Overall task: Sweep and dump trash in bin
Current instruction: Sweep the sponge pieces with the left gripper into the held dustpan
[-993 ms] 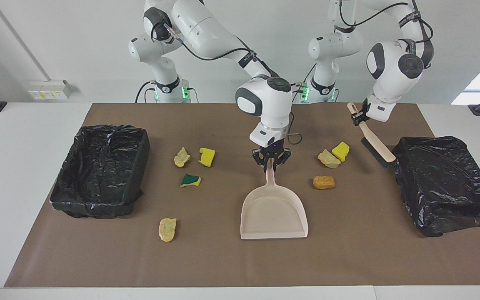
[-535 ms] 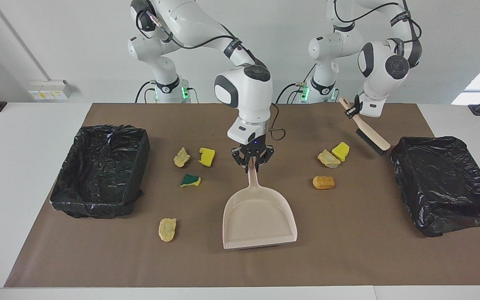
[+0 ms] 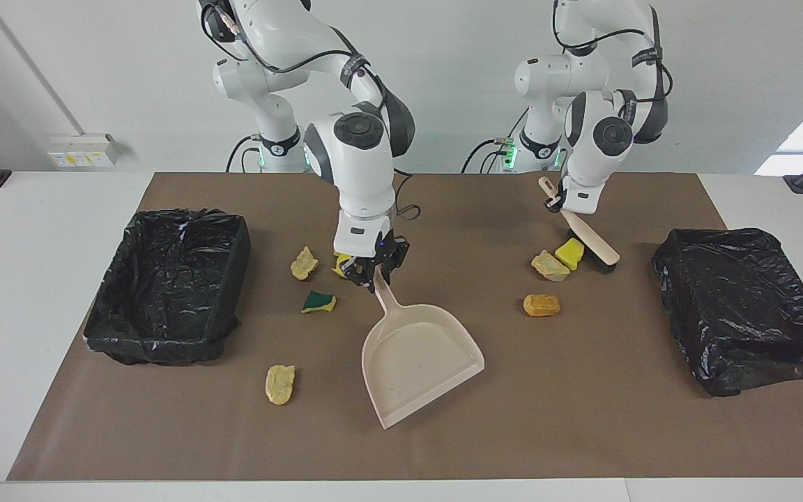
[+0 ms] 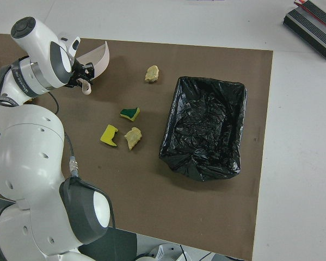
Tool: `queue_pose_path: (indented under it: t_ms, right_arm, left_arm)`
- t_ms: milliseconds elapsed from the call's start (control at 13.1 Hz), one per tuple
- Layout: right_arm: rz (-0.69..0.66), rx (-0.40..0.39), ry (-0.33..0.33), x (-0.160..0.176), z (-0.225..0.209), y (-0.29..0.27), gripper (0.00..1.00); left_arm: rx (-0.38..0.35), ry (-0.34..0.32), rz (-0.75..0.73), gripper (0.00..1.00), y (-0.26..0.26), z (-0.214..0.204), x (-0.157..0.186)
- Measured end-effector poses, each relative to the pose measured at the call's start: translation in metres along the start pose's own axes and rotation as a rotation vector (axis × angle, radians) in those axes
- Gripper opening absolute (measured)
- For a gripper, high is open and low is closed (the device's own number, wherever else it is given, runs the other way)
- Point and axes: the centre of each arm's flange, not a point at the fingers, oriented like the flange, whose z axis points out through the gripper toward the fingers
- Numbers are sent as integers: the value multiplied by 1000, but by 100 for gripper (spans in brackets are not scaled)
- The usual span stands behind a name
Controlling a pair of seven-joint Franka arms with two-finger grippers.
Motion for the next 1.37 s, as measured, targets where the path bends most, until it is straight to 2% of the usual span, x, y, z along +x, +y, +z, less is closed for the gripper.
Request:
queue_pose_path:
  t_ms: [458,687,993,1222,1375]
  right_arm:
    - [-440,21,-65,-23,15,23,32]
    - [-581,35,-84,-33,23,25,32]
    - [-783,32,-47,-28,37,3,32]
    - [-884,30,-32,-23,46,-8,32]
    - [-967,42,-43,-25,52,-9,32]
  left_arm:
    - [-46,3,167,27,25,-19,23]
    - [-47,2,226,27,24,-19,23]
    - [-46,-1,240,27,24,-17,24]
    - [-47,2,277,27,26,-17,24]
    - [-65,36,305,27,34,-20,28]
